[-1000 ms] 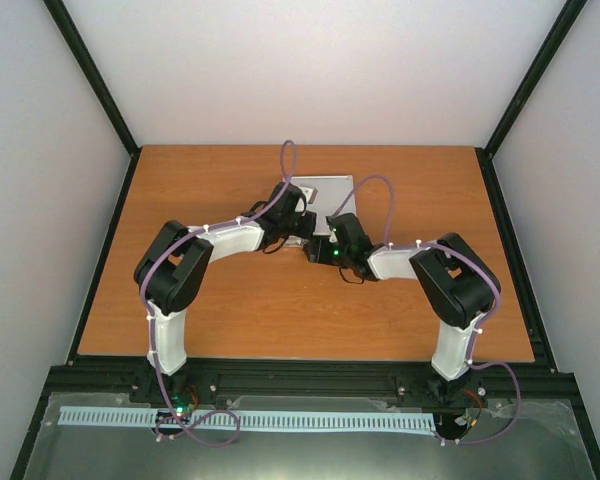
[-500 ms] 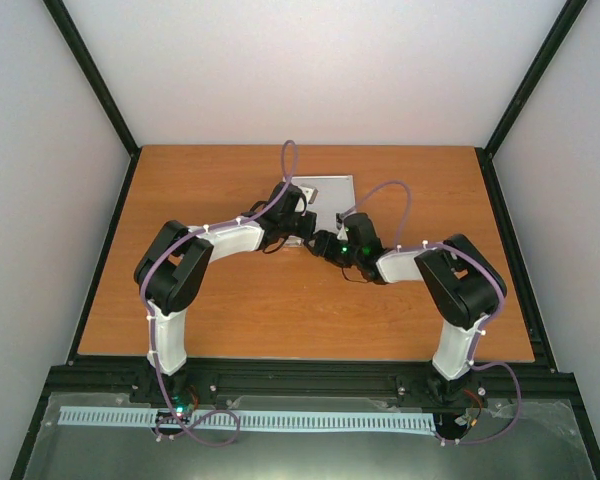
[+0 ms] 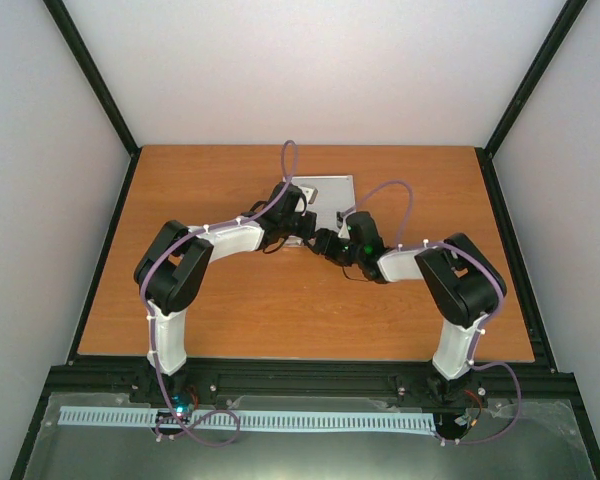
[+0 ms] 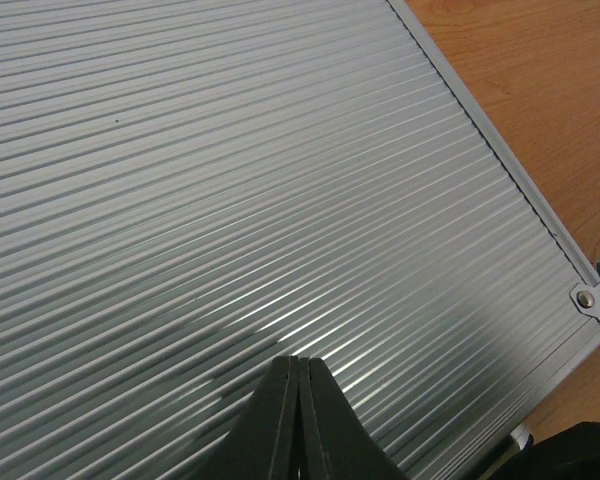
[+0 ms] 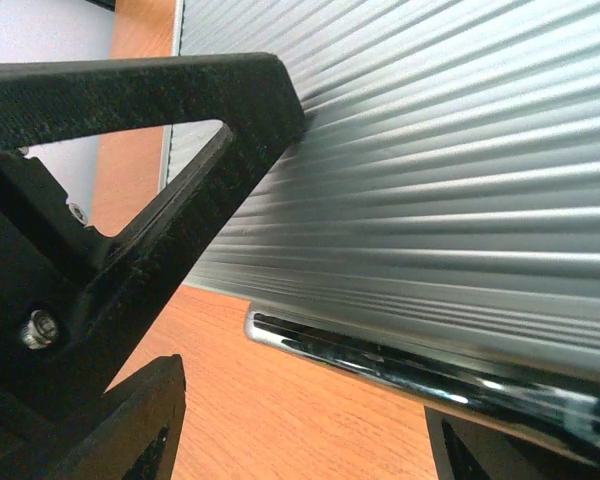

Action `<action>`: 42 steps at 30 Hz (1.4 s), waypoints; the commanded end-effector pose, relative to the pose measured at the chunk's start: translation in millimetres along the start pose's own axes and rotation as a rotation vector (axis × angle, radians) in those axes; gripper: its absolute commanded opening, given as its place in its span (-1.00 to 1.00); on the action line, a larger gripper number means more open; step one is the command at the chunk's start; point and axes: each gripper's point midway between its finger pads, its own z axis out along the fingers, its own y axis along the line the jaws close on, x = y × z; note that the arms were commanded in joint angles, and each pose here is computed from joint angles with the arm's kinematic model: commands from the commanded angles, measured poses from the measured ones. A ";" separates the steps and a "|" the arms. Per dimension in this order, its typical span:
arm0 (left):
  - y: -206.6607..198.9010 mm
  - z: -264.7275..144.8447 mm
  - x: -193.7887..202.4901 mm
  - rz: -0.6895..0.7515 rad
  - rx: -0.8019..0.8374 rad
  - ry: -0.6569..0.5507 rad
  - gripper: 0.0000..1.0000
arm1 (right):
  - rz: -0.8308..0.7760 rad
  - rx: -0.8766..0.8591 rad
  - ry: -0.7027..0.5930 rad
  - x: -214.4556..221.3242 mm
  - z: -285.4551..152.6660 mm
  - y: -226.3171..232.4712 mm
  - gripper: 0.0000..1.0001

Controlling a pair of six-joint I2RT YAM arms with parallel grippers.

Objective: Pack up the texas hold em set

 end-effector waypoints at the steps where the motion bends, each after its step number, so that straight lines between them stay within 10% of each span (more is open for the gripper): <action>1: 43.3 5.2 152.1 -0.029 -0.145 0.480 -0.98 | -0.030 -0.014 -0.060 -21.0 -6.9 4.9 0.34; 42: 42.6 2.3 147.9 -0.031 -0.145 0.465 -0.98 | -0.119 -0.066 -0.148 -73.9 -28.8 49.9 0.34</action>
